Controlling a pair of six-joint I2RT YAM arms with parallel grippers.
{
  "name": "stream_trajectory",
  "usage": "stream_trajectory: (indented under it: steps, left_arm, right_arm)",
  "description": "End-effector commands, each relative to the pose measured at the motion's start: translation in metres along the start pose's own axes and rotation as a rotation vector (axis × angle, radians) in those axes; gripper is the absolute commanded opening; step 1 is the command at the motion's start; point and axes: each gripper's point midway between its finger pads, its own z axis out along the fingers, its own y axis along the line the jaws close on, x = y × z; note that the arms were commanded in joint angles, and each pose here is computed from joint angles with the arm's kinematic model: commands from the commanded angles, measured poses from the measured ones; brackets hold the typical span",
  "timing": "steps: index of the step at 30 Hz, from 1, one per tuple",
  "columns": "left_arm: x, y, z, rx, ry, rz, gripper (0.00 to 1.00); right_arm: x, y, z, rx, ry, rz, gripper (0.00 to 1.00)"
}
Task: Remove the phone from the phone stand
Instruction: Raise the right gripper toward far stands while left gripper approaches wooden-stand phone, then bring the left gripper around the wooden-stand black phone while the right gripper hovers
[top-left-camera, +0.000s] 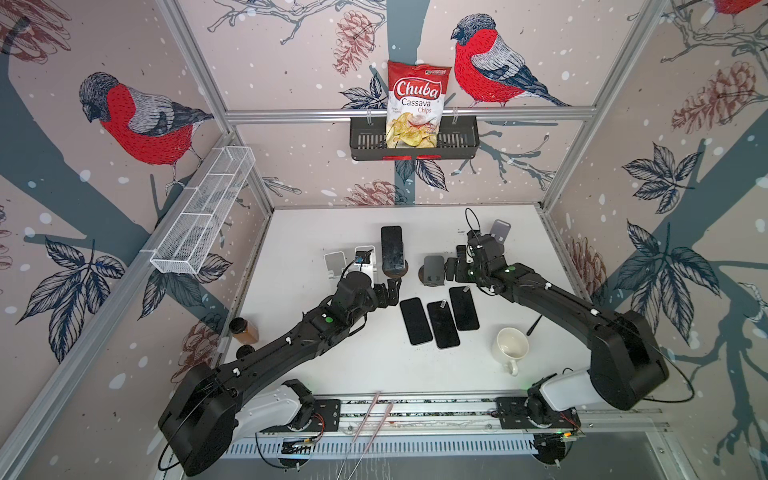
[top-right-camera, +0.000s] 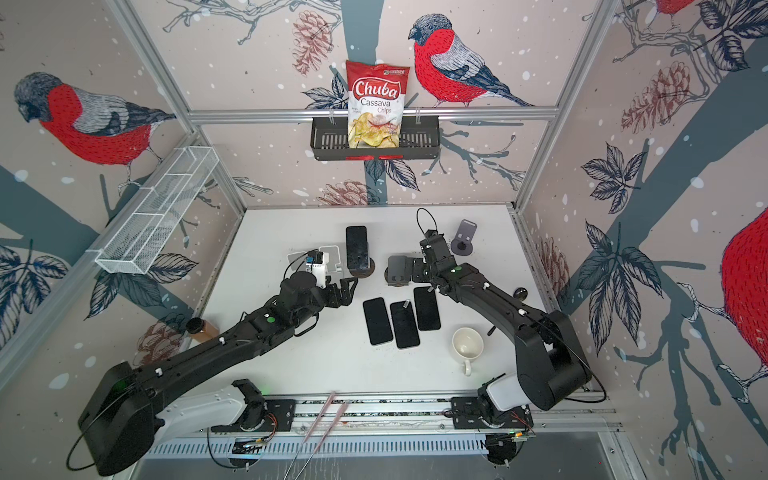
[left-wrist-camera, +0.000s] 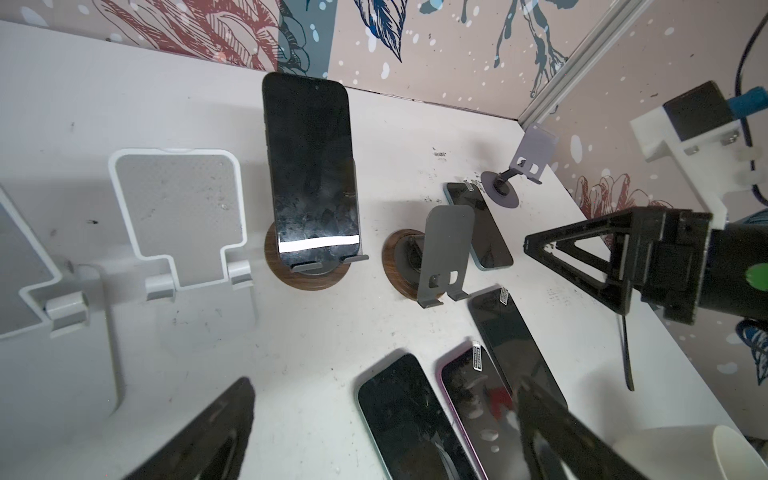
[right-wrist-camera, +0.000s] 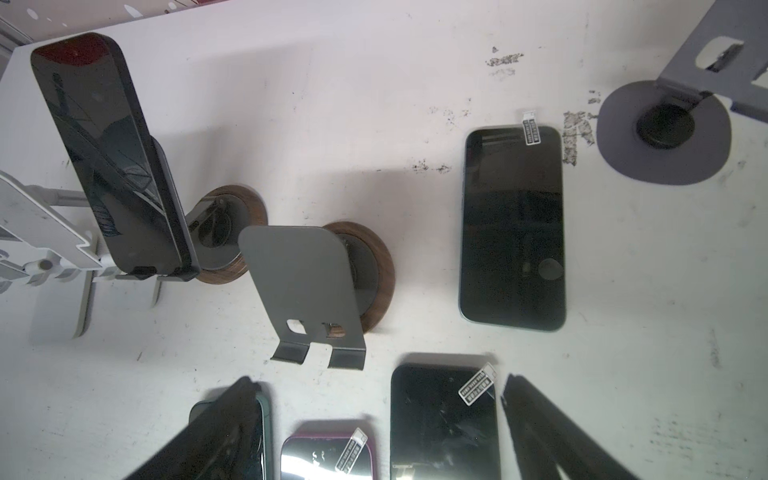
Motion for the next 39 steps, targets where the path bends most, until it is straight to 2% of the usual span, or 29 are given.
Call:
stream_trajectory:
  steps: [1,16,29,34,39]
  left_arm:
    - [-0.002,0.005,0.001,-0.036,-0.008,-0.025,0.96]
    - [-0.014,0.004,0.0,-0.06,-0.024,-0.042,0.96]
    - [-0.02,0.006,0.013,-0.084,-0.044,0.035,0.96]
    - [-0.022,0.004,0.02,-0.081,-0.042,0.045,0.96]
    - [-0.022,0.003,0.024,-0.082,-0.033,0.05,0.96]
  right_arm:
    - [-0.012,0.009,0.001,-0.033,-0.034,-0.027,0.95]
    - [-0.017,0.031,0.042,-0.012,-0.025,-0.086,0.99]
    - [-0.016,0.045,0.082,0.022,0.004,-0.108,0.99]
    - [-0.014,0.04,0.095,0.092,0.019,-0.109,0.99]
    - [-0.011,0.038,0.099,0.101,0.028,-0.106,0.87]
